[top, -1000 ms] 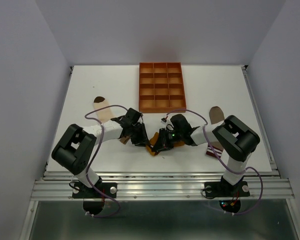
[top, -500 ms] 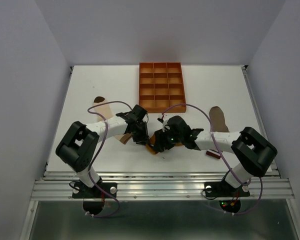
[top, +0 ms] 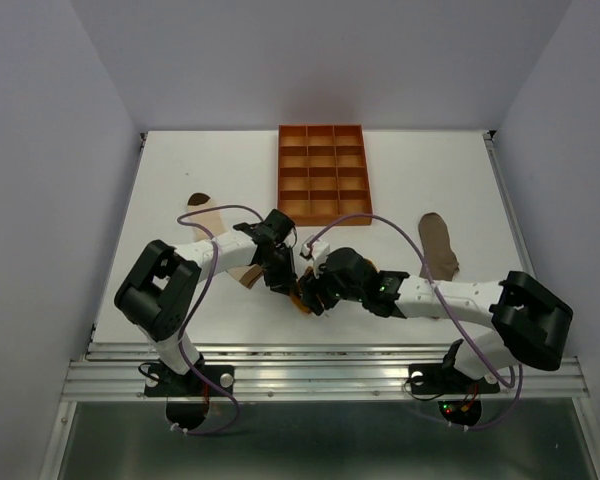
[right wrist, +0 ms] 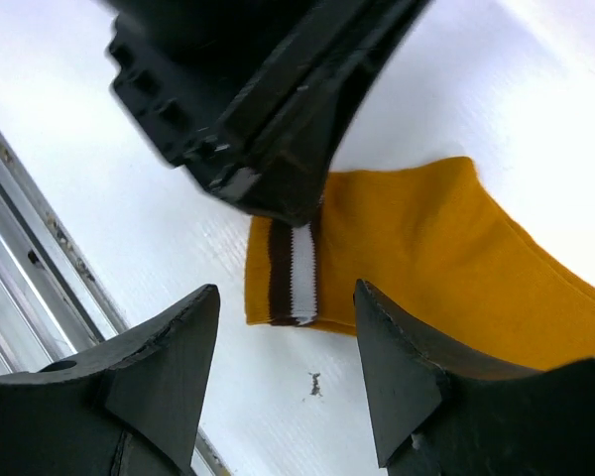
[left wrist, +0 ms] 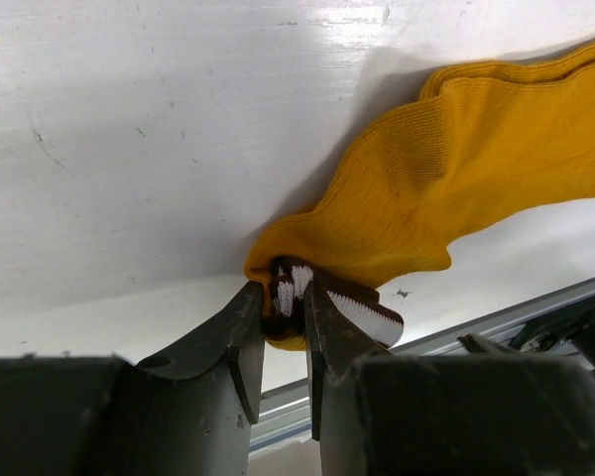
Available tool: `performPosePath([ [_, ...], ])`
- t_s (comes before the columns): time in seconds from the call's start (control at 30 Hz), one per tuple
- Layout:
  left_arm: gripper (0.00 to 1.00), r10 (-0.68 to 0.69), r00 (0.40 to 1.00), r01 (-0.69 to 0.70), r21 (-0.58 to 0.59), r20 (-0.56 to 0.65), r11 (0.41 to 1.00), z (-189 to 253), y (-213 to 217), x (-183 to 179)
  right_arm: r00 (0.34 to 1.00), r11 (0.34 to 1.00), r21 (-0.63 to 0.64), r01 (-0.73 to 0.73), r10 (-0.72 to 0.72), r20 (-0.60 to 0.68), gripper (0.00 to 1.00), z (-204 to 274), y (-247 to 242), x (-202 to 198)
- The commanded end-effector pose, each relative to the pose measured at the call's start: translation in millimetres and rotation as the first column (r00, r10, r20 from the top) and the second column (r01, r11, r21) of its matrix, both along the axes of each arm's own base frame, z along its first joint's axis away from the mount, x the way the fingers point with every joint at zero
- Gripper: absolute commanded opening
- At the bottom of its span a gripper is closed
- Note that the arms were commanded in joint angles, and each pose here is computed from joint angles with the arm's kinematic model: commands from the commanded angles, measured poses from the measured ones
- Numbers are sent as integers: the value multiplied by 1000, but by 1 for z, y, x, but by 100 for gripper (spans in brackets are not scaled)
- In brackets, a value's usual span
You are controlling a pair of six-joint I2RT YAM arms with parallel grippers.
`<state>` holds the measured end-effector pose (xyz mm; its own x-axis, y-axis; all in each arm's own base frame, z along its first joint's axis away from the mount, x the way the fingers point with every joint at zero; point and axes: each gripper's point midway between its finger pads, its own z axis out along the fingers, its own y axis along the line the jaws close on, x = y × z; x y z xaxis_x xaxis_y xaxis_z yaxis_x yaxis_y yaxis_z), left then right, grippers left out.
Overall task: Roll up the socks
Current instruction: Roll the sock at the center of the board.
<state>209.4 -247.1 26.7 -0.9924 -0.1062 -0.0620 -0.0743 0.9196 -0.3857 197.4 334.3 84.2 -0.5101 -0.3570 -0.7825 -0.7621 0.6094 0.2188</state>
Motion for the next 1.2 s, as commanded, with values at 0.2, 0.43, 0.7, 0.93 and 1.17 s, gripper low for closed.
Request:
performPosePath([
  [0.2,0,-22,998,22,12,-53,1000,6,2,-12,972,985,-134,-105,131,196,63,3,33,-19],
  [0.43,0,-25,998,26,21,-59,999,7,4,-13,965,974,-212,-85,133,224,63,-9,35,-16],
  [0.7,0,-23,997,26,32,-68,999,6,6,-14,968,960,-267,-83,142,208,61,-25,32,-18],
  [0.93,0,-27,996,29,31,-79,999,5,5,-15,966,950,-294,-108,170,195,59,-35,35,-25],
  [1.17,0,-19,996,21,29,-84,999,6,4,-15,960,924,-380,-50,149,236,47,-48,28,-23],
])
